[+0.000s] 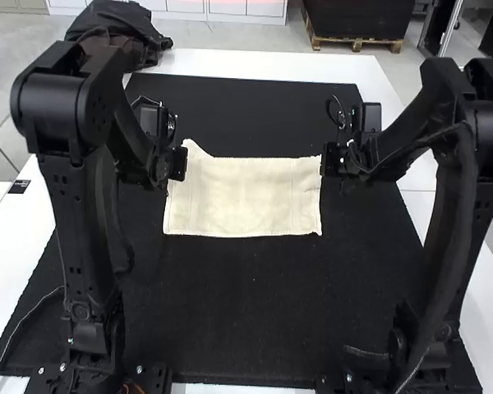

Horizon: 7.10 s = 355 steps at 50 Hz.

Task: Fold the towel.

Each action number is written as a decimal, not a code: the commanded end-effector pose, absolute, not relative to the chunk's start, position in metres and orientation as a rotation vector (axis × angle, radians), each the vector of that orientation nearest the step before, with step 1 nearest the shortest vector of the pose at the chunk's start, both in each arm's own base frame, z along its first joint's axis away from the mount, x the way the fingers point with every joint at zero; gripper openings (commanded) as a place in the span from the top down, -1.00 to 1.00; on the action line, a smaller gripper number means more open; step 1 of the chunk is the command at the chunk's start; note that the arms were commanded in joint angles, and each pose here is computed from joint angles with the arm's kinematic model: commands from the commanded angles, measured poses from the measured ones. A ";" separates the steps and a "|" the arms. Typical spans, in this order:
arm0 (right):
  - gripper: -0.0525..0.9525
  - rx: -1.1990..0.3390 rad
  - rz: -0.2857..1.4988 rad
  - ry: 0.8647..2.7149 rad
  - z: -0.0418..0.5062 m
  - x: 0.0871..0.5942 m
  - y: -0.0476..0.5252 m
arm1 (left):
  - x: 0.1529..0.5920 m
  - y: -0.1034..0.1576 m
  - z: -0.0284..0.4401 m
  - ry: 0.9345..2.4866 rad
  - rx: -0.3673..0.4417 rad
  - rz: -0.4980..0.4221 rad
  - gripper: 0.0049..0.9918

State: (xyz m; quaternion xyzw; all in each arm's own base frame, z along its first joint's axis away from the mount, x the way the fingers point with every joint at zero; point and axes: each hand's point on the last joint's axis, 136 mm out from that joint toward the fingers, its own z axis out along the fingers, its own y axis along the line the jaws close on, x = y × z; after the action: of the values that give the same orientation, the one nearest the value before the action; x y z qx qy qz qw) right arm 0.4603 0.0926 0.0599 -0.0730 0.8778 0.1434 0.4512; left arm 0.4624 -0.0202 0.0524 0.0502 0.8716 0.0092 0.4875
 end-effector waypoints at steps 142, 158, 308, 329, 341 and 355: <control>-0.90 -0.221 0.297 2.232 0.054 0.369 0.073 | 0.360 0.013 0.104 1.979 0.020 0.148 -0.96; -0.90 -0.308 0.376 2.253 0.049 0.364 0.105 | 0.363 0.013 0.104 2.007 0.023 0.149 -0.96; 0.94 -0.533 0.880 2.255 0.105 0.328 0.265 | 0.344 0.081 0.116 2.022 -0.154 0.296 -0.95; 0.94 -0.686 0.950 2.205 0.107 0.313 0.333 | 0.342 0.081 0.113 2.022 -0.157 0.301 -0.95; 0.94 -0.753 0.982 2.169 0.107 0.313 0.368 | 0.340 0.082 0.111 2.021 -0.159 0.302 -0.95; 0.94 -0.812 1.011 2.153 0.101 0.314 0.405 | 0.339 0.087 0.111 2.012 -0.176 0.316 -0.95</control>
State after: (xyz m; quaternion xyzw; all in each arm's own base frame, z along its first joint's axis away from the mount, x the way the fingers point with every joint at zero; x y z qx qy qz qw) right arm 0.3112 0.3847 0.0870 -0.2985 0.8281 0.3709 0.2960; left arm 0.3391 0.0798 0.1031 -0.0675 0.8477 0.1220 0.5118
